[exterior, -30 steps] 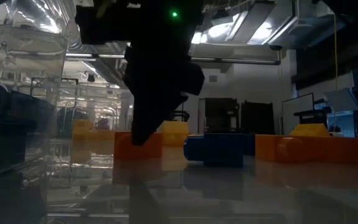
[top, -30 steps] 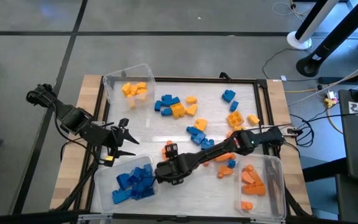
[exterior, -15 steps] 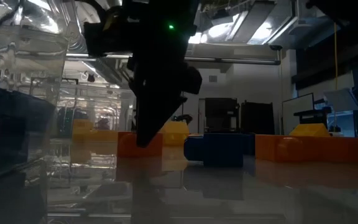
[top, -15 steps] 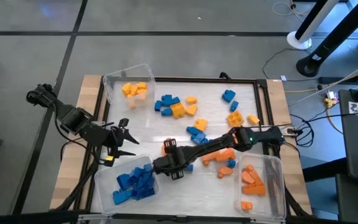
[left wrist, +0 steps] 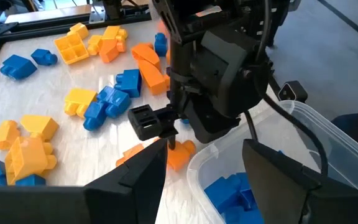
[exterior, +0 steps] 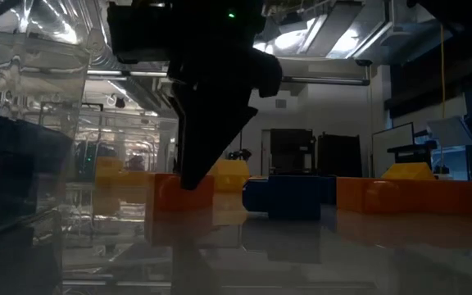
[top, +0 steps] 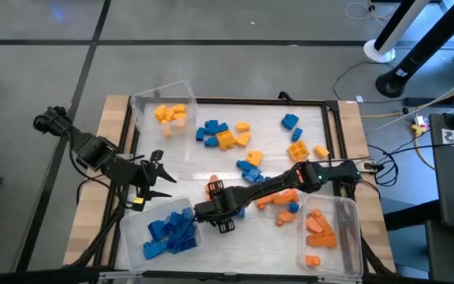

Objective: Sort blocks
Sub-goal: Put the orange game piece into the bottom right transparent bin

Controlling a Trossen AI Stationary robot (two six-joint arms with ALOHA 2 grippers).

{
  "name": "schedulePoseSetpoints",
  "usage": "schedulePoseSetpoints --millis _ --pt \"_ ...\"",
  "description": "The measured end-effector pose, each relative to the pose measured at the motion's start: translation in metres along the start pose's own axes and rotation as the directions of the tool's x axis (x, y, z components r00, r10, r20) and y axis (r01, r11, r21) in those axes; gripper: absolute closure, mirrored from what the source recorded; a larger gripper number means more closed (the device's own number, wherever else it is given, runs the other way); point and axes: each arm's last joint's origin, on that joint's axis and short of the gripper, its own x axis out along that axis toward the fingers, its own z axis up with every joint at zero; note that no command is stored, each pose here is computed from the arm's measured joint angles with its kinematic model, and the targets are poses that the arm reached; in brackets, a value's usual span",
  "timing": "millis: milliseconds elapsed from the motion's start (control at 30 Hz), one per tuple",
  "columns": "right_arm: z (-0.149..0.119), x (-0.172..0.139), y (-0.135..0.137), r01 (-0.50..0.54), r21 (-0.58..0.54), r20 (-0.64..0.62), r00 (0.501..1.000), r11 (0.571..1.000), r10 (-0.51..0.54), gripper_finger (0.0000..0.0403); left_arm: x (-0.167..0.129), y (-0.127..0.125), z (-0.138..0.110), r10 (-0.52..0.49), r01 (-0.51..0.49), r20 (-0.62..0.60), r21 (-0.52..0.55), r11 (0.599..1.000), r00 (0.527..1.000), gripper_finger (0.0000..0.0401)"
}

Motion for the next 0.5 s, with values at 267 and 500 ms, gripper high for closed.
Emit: schedulePoseSetpoints --millis 267,500 --pt "-0.0043 -0.0087 -0.0002 0.075 -0.024 -0.048 0.996 0.997 -0.077 0.0149 0.0 0.0 0.0 0.0 0.0 0.0 0.0 1.0 1.0 0.0203" --pt "-0.0047 -0.0094 -0.0014 0.081 -0.067 -0.053 0.995 0.994 -0.085 0.0149 0.0 0.0001 -0.0005 0.001 -0.001 -0.005 0.002 1.0 1.0 0.0203"
